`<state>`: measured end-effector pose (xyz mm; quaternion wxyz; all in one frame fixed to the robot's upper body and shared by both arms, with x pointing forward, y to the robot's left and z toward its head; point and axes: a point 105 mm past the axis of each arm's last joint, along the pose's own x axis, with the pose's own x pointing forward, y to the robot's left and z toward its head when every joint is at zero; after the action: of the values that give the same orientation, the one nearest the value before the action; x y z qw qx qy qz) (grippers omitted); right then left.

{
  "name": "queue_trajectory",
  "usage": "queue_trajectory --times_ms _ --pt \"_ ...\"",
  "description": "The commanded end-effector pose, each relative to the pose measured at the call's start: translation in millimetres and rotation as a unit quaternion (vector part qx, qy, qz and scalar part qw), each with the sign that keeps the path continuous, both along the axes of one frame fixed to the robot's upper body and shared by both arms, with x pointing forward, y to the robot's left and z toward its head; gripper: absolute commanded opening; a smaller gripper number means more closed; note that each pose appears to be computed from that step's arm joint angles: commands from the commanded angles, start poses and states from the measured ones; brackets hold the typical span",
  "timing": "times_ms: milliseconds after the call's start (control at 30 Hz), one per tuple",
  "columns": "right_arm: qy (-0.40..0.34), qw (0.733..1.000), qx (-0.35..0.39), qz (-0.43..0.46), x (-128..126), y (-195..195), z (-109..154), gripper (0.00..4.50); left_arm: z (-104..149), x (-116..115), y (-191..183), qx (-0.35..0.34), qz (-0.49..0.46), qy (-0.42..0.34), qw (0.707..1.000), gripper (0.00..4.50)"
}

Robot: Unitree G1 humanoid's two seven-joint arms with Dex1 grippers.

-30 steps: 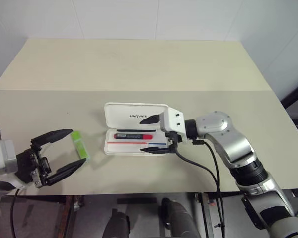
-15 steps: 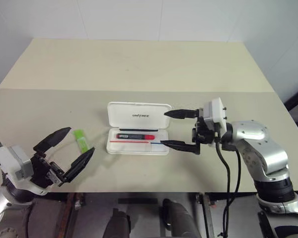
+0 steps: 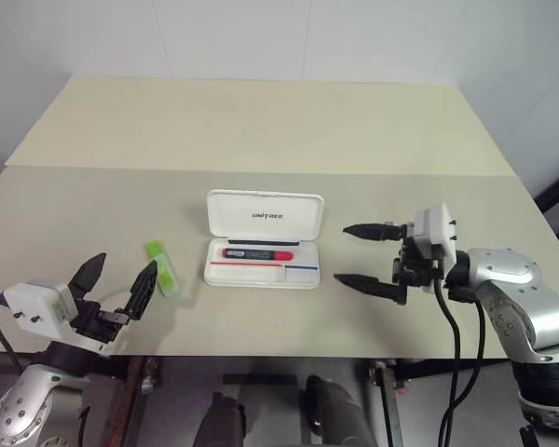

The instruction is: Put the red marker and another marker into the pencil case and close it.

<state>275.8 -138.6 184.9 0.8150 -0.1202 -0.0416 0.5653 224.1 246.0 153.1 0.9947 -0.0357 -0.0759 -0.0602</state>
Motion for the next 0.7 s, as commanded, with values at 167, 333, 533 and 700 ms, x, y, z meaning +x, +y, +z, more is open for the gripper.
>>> queue_trajectory --times_ms 167,333,533,700 --pt "-0.024 1.0 -0.004 -0.008 -3 -15 -3 4.47 -13 23 0 -0.016 0.037 0.013 0.999 4.5" --pt "-0.028 1.0 -0.004 -0.01 -1 -14 -7 4.47 -20 43 -7 -0.048 0.045 0.02 0.998 4.5" --pt "-0.031 0.999 -0.005 -0.015 2 -11 -10 4.47 -34 59 -14 -0.081 0.069 0.074 0.992 4.5" --pt "-0.031 0.999 -0.007 -0.018 2 -11 -13 4.47 -41 59 -18 -0.107 0.097 0.118 0.982 4.5"
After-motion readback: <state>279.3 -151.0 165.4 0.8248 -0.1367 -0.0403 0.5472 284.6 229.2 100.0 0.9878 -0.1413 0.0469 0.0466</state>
